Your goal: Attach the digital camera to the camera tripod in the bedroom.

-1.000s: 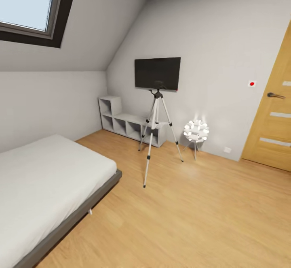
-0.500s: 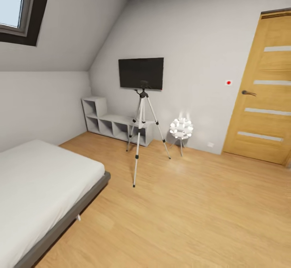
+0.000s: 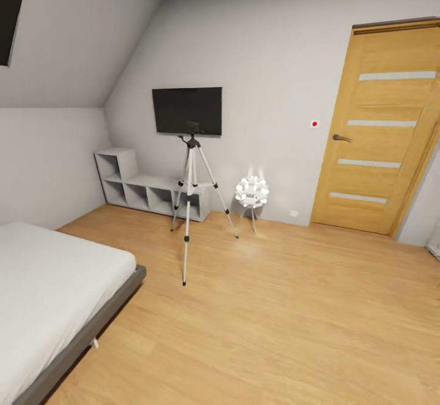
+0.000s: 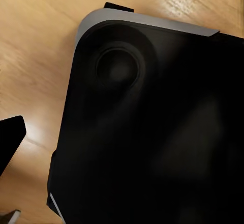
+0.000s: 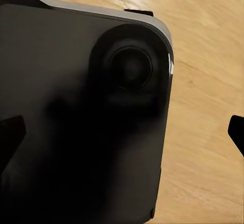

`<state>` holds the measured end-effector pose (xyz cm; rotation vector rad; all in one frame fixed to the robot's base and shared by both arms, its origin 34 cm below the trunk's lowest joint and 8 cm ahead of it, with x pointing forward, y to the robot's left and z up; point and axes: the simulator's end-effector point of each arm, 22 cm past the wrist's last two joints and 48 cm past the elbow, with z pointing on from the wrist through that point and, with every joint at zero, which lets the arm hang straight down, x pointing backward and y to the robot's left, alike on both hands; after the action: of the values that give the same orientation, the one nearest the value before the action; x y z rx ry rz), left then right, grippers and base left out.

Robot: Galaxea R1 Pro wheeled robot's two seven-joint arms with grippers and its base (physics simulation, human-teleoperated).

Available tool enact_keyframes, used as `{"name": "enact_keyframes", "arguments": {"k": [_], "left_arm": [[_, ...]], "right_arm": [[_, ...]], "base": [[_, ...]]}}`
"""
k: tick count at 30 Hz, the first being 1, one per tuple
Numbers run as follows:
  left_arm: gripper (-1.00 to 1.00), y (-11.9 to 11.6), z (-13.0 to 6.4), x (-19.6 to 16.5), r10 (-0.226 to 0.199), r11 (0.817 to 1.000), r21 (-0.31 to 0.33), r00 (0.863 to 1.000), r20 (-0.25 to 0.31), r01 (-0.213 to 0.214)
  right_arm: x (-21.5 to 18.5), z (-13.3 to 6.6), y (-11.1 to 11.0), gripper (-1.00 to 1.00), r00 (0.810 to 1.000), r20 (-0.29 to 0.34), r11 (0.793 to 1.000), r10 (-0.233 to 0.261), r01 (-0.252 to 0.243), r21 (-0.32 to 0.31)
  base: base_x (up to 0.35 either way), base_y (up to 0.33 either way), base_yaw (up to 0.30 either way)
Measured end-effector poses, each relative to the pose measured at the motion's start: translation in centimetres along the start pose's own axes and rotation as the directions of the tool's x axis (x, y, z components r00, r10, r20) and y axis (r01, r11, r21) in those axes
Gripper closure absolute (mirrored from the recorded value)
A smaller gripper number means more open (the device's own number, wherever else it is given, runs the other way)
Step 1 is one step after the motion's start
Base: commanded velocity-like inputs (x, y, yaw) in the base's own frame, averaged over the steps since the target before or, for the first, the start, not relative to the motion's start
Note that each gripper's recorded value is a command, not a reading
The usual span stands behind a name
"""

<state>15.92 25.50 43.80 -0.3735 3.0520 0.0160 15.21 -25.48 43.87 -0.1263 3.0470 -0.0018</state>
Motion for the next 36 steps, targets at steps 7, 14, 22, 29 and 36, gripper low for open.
{"name": "enact_keyframes", "arguments": {"k": [7,14,22,29,36], "left_arm": [[-1.00,0.00,0.00,-0.04,0.000,1.000,0.000,1.000,0.001,0.000],[-1.00,-0.02,0.00,0.01,0.000,1.000,0.001,1.000,-0.001,0.000],[-1.00,0.03,0.00,0.00,-0.001,1.000,0.001,1.000,-0.001,0.001],[-1.00,0.02,0.00,0.01,-0.001,1.000,0.001,1.000,-0.001,0.001],[-1.00,-0.01,0.01,0.02,-0.002,1.000,0.001,1.000,-0.002,0.002]], "right_arm": [[0.00,0.00,0.00,-1.00,1.000,0.000,1.000,0.000,0.000,0.000],[0.08,0.00,-0.23,-1.00,1.000,-0.003,1.000,-0.005,0.005,0.002],[0.09,0.00,-0.30,-1.00,1.000,-0.003,1.000,-0.006,0.006,0.002],[0.12,0.00,-0.22,-1.00,1.000,-0.005,1.000,-0.008,0.008,0.001],[0.09,0.01,-0.24,-1.00,1.000,-0.004,1.000,-0.007,0.007,0.002]], "base": [[0.000,0.000,-0.210],[0.000,0.000,-0.031],[0.000,0.000,-0.003],[-0.068,0.057,0.000],[-0.199,0.195,0.000]]}}
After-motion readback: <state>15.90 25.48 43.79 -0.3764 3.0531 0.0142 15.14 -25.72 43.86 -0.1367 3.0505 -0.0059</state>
